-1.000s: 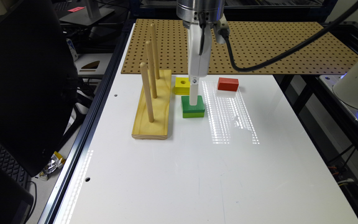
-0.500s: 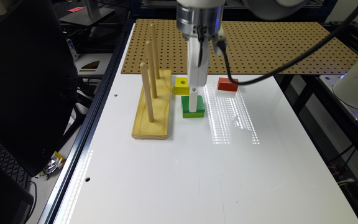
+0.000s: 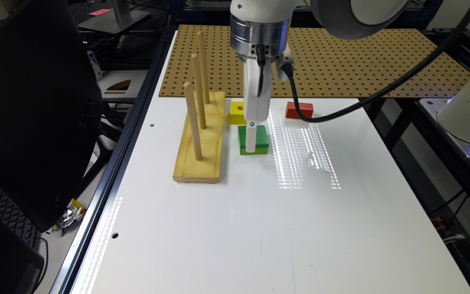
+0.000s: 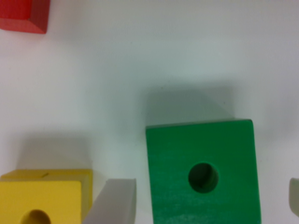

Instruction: Pick up green block.

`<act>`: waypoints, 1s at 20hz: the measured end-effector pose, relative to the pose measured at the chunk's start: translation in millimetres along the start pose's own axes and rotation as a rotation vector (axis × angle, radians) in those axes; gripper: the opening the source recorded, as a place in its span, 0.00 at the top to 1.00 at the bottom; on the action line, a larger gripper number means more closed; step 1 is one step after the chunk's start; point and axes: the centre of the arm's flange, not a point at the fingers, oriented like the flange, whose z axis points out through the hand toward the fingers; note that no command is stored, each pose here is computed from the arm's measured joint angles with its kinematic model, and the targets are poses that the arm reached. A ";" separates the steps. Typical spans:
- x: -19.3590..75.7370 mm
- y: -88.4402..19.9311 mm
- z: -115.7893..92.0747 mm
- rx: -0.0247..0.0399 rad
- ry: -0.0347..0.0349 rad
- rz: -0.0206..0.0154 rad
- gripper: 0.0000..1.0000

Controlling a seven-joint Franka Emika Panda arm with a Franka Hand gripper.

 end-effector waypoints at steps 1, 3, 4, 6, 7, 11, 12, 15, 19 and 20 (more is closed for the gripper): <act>-0.1 0.1 2.2 -0.0002 -0.0004 0.0000 0.00; -0.3 0.4 5.8 -0.0010 -0.0013 0.0001 0.00; -0.4 0.5 6.8 -0.0013 -0.0016 0.0001 0.00; -0.4 0.5 8.0 -0.0017 -0.0020 0.0001 0.00; -0.5 0.5 8.0 -0.0016 -0.0020 0.0000 0.00; -0.5 0.4 8.0 -0.0015 -0.0020 -0.0002 0.00; -0.5 0.4 8.0 -0.0015 -0.0020 -0.0002 0.00; -0.5 0.4 7.9 -0.0015 -0.0020 -0.0002 0.00; -0.8 0.6 9.2 -0.0031 -0.0034 -0.0003 0.00; -1.0 0.9 10.8 -0.0049 -0.0049 -0.0003 0.00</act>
